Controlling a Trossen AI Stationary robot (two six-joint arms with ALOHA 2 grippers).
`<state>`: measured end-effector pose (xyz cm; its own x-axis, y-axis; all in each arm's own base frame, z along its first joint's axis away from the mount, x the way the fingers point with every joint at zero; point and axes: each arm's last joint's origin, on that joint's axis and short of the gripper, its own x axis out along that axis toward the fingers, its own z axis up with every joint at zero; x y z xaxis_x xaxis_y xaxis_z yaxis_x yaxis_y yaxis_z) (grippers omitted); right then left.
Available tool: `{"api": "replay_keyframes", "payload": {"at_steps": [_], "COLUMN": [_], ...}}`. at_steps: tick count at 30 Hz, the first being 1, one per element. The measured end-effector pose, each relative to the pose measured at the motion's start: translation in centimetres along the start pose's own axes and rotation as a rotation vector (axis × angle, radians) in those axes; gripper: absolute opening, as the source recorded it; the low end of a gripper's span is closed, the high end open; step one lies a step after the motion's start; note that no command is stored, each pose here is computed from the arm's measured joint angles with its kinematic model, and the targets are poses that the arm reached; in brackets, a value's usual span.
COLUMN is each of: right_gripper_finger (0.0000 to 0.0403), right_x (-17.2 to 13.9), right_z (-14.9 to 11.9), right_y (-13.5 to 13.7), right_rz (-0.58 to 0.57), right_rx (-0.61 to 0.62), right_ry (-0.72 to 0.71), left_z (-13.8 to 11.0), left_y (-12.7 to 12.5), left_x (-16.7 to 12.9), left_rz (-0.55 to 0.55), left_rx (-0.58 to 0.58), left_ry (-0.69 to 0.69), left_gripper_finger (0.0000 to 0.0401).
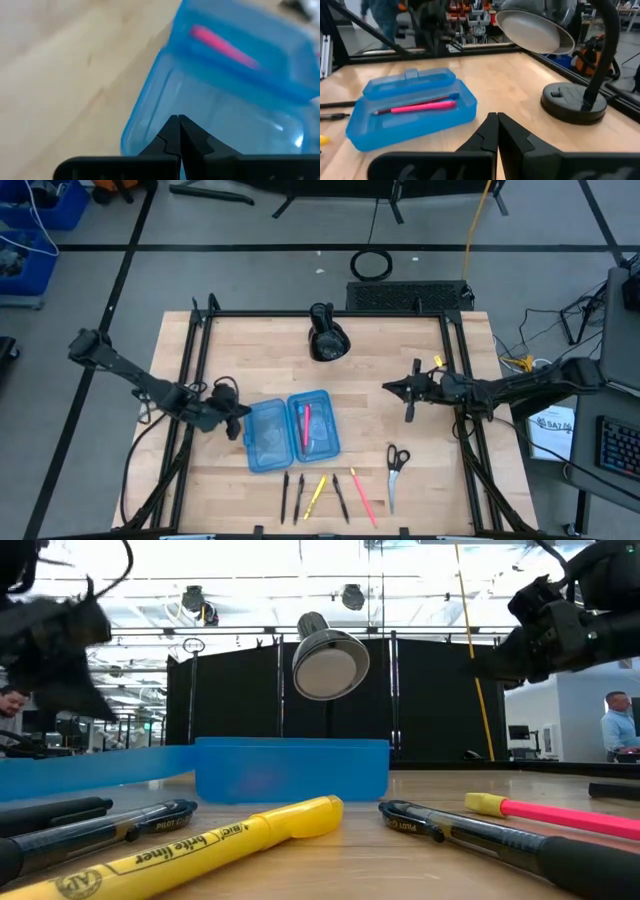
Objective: Pick & place school supplies into a supply box
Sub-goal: Adjust the blue supply box on the table
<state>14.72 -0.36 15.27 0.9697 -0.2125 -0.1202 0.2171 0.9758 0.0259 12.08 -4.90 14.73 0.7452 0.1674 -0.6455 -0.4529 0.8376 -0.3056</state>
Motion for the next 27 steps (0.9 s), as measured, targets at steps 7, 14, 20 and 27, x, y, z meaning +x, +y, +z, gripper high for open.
{"api": "replay_keyframes", "payload": {"at_steps": [7, 14, 20, 27], "right_gripper_finger": [0.0, 0.0, 0.0, 0.0], "right_x": [0.1, 0.1, 0.1, 0.1], "right_z": [0.6, 0.5, 0.6, 0.6], "right_y": [0.1, 0.1, 0.1, 0.1], "right_rz": [0.006, 0.008, 0.008, 0.008], "right_rx": [0.069, 0.1, 0.104, 0.104], "right_ry": [-0.059, -0.058, -0.058, -0.059], "left_z": [-0.6, -0.2, -1.2, -1.3], "left_y": [-0.4, -1.0, -0.2, -0.3], "left_x": [-0.7, -2.3, -1.2, -0.2], "left_rz": [0.115, 0.247, 0.36, 0.402], "left_rx": [-0.013, -0.034, -0.04, -0.067], "left_ry": [0.215, 0.312, 0.304, 0.309], "left_gripper_finger": [0.0, 0.0, 0.0001, 0.0003]}}
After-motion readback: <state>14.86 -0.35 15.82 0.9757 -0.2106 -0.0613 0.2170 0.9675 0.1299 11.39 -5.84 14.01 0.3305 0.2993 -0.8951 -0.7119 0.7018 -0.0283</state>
